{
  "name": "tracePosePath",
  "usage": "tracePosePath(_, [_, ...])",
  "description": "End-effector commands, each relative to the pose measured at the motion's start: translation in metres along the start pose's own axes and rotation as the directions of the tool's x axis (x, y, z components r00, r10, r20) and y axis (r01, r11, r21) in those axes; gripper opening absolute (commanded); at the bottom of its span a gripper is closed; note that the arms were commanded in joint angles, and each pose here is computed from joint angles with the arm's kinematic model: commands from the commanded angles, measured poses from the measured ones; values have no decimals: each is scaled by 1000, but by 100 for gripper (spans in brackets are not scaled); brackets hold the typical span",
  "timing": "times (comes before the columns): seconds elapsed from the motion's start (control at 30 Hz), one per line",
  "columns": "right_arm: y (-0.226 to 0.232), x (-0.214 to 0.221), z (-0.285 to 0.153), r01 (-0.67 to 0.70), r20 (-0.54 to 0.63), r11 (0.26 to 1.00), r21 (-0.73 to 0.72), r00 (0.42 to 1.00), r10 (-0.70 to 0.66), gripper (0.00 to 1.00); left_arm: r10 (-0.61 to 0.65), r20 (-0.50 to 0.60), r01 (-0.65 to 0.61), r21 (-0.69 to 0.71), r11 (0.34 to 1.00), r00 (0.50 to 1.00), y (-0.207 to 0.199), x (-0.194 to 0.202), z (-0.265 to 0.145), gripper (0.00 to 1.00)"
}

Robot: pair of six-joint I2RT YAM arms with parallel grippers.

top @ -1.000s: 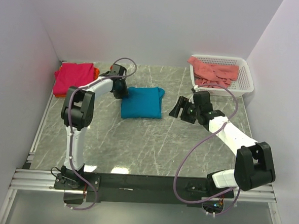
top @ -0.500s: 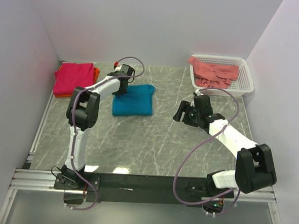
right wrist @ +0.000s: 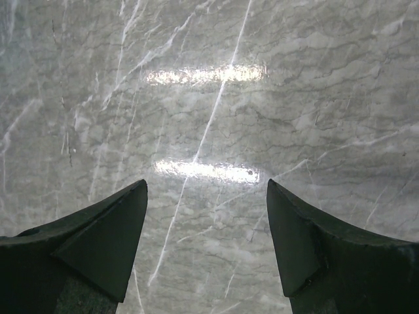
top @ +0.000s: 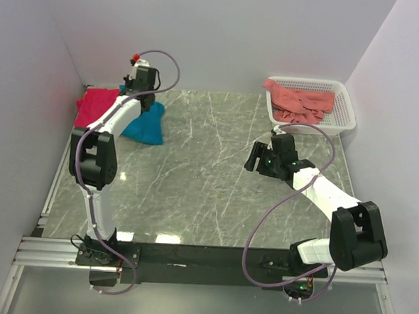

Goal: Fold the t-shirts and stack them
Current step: Neatly place the folded tshirt to the corner

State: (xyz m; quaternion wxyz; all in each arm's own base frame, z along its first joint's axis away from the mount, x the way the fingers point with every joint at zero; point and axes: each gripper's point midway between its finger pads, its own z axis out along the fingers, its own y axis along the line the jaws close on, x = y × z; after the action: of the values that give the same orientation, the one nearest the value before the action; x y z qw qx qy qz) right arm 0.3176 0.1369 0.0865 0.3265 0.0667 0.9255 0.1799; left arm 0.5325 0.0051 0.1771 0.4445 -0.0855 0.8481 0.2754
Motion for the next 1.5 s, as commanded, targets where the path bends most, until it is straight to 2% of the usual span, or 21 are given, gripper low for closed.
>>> tracePosePath(0.0, [1,-15,1,25,46,1000,6,999,-25,80,0,135,2,-13,1000,991,31,-55,-12,1])
tracePosePath(0.23, [-2,-15,2,27,49,999,18,998,-28,80,9,177,-2,-39,999,984,55,-84,-2,1])
tracePosePath(0.57, [-4,-14,4,22,45,999,30,999,-23,80,-28,261,22,26,999,965,77,-124,-27,0])
tracePosePath(0.83, [-2,-16,4,19,45,1000,25,999,-20,80,-37,264,25,48,999,964,102,-139,-18,0])
tracePosePath(0.93, [-2,-16,5,20,41,999,26,999,-21,80,-27,253,6,81,997,967,98,-128,-2,0])
tracePosePath(1.07, [-6,-15,6,20,37,999,45,999,-22,80,5,181,-35,160,987,983,74,-97,28,0])
tracePosePath(1.33, [-12,-15,8,16,36,997,81,999,-19,80,18,68,-15,-43,999,997,105,-46,114,0])
tracePosePath(1.47, [-13,-17,9,17,34,996,88,999,-20,80,-25,63,29,-64,998,998,116,-38,136,1])
